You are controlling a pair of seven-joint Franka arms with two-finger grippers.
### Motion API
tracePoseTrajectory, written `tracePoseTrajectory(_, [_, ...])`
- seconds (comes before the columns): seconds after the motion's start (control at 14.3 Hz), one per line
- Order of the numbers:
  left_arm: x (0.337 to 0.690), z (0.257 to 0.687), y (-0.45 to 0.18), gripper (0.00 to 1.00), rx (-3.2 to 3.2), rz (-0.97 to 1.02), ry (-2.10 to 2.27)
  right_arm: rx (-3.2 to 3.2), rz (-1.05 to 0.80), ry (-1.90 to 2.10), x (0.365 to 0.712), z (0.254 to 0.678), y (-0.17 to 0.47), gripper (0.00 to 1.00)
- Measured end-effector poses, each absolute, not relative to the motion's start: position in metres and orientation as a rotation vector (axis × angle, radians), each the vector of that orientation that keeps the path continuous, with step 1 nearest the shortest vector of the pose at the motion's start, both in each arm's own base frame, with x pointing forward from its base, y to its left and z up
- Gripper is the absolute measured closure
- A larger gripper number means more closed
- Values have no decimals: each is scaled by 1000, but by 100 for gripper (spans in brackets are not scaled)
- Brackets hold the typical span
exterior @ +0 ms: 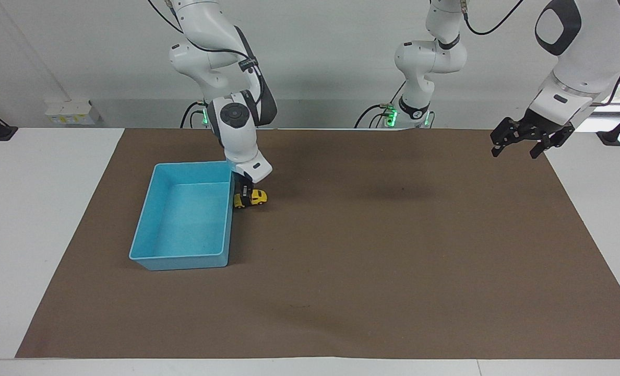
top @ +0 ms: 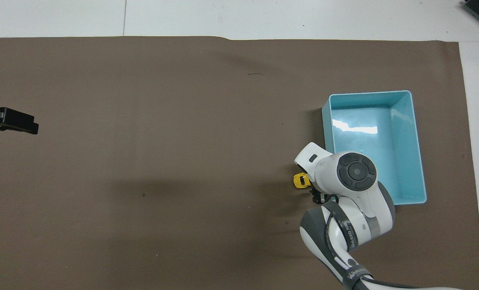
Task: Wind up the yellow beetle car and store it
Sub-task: 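Grasp the yellow car with the right gripper, then lift the car into the blue bin and lower it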
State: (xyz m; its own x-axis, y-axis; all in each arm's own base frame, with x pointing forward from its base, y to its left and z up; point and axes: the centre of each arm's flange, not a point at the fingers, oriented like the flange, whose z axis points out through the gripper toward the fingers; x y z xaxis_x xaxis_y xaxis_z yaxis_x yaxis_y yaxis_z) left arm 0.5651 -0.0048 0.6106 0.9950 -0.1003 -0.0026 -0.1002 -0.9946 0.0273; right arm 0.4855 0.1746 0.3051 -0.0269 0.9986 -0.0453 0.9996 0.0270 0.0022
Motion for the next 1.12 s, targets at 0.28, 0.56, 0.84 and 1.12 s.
tracePoseTrajectory(0.28, [565, 611, -5, 0, 3111, -6, -156, 2162, -30, 2225, 488, 306, 176, 55])
tracePoseTrajectory(0.56, [565, 611, -5, 0, 3111, -6, -156, 2148, 22, 2219, 502, 317, 188, 55])
tracePoseTrajectory(0.84, [565, 611, -5, 0, 3111, -6, -156, 2140, 80, 2202, 515, 344, 213, 55])
tracePoseTrajectory(1.12, [565, 611, -5, 0, 3111, -6, -156, 2153, 44, 2197, 536, 394, 220, 55])
